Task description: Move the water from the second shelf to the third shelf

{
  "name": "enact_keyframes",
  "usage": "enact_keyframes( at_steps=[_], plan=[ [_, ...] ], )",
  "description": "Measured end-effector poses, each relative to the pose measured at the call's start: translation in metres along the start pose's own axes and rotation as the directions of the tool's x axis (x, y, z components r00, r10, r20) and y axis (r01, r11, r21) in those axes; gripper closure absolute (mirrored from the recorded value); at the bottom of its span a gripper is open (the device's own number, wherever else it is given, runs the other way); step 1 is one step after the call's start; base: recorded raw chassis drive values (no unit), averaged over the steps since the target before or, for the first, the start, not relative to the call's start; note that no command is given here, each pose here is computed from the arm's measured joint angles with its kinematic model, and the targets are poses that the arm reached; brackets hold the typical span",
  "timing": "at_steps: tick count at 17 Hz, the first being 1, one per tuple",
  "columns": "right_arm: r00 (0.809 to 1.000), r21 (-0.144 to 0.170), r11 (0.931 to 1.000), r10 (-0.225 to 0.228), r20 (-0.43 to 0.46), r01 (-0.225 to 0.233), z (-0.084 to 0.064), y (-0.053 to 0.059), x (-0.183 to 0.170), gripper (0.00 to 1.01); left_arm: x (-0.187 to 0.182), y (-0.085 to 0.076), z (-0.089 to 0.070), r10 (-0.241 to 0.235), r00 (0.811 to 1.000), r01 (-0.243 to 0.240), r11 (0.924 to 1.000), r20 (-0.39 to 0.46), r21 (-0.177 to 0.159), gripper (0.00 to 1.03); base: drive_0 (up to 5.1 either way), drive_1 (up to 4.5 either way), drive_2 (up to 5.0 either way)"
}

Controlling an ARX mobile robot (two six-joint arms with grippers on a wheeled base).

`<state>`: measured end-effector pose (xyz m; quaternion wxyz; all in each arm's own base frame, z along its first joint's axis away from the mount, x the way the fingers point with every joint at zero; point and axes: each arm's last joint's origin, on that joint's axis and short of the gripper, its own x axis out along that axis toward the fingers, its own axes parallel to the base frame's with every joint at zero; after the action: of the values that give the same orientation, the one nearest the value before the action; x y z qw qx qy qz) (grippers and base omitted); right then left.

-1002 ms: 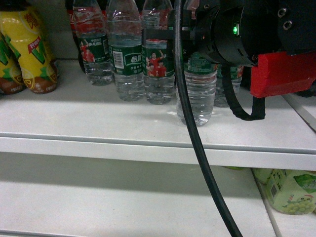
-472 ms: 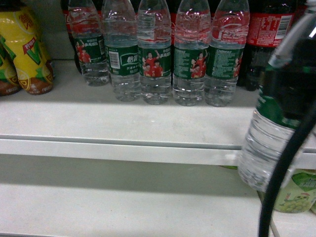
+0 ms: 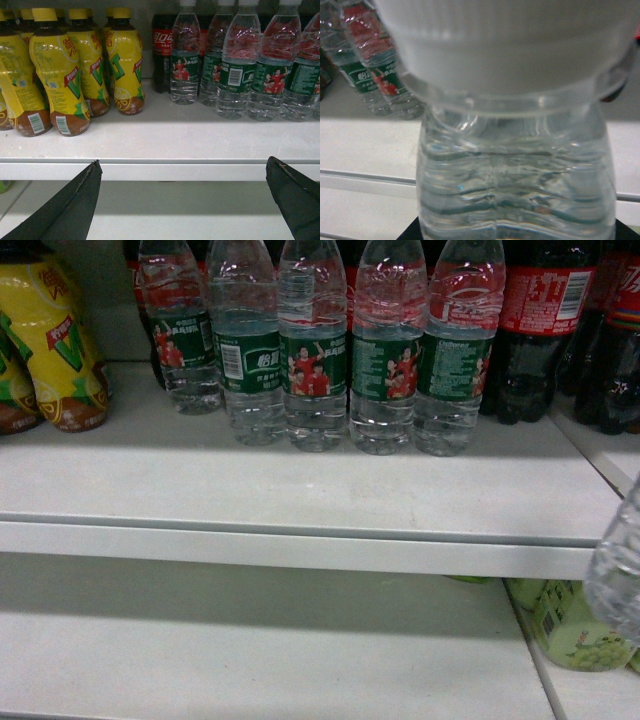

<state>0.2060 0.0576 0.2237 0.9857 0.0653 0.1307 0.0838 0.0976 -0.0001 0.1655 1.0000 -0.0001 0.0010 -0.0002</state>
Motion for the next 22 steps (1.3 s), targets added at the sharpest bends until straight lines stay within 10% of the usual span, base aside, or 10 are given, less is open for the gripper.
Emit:
enact_keyframes(
  at_steps=[7,15,22],
  plan=[
    [0.995,-0.020,0.9963,-0.083,0.059,0.084,0.007,-0.016,-0.037,0.58,0.000,0.000,0.000,0.000,1.000,0.000,1.0000,0.000,0.000,0.05,0.0,0.00,0.0],
    [0.963,0.017,0.9751,-0.221,0.155,0.221,0.014,-0.030,-0.097,0.58,0.000,0.000,0.000,0.000,1.000,0.000,1.0000,0.000,0.000,0.05,0.0,0.00,0.0],
    [0.966,0.013,0.9760,-0.217,0.142,0.217,0.012,-0.030,-0.101,0.58,0.000,0.000,0.000,0.000,1.000,0.000,1.0000,0.000,0.000,0.05,0.0,0.00,0.0]
  ],
)
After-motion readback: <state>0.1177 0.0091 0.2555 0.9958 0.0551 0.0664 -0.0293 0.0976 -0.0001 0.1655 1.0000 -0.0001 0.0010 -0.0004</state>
